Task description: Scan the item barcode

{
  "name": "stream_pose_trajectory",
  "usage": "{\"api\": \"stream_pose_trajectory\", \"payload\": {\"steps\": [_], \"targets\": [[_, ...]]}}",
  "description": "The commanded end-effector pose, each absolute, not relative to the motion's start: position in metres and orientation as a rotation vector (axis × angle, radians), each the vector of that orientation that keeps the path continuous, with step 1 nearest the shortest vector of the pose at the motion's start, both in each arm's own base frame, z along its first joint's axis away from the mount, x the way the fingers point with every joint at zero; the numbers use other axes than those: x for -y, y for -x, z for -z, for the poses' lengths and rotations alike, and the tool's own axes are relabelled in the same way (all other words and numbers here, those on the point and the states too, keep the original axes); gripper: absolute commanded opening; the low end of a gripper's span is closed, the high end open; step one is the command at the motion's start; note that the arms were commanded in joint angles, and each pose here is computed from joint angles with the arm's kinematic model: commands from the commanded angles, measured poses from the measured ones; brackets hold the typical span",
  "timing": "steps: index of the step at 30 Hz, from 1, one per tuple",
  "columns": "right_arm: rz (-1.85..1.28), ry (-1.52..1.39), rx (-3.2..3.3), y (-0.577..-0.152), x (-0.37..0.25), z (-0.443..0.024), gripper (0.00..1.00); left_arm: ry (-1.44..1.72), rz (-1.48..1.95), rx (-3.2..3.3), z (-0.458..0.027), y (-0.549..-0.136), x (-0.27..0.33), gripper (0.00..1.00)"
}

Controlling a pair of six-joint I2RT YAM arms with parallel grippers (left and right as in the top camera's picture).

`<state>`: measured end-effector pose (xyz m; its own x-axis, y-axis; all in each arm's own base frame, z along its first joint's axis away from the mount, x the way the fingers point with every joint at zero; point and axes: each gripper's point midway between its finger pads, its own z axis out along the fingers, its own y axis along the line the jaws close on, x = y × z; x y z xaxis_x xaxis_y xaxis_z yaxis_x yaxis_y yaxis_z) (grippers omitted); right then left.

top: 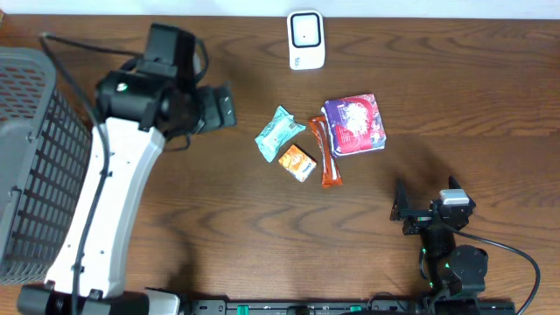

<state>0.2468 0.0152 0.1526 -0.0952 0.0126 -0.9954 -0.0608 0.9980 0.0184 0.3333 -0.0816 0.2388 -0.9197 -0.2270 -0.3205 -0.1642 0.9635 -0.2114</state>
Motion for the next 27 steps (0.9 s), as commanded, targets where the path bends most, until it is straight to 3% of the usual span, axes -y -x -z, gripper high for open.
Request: {"api": "stream_pose_trajectory", "payload": {"steps": [1,27], "targets": [[-0.076,0.034,-1.668,-0.246,-0.017,-0.152,0.99,0.292,0.213,-2.822,-0.234,-0.321,0.073,0.98],[-0.076,0.034,-1.668,-0.246,-0.017,-0.152,0.99,0.394,0.018,-3.134,-0.209,-0.246,0.052,0.98]]}}
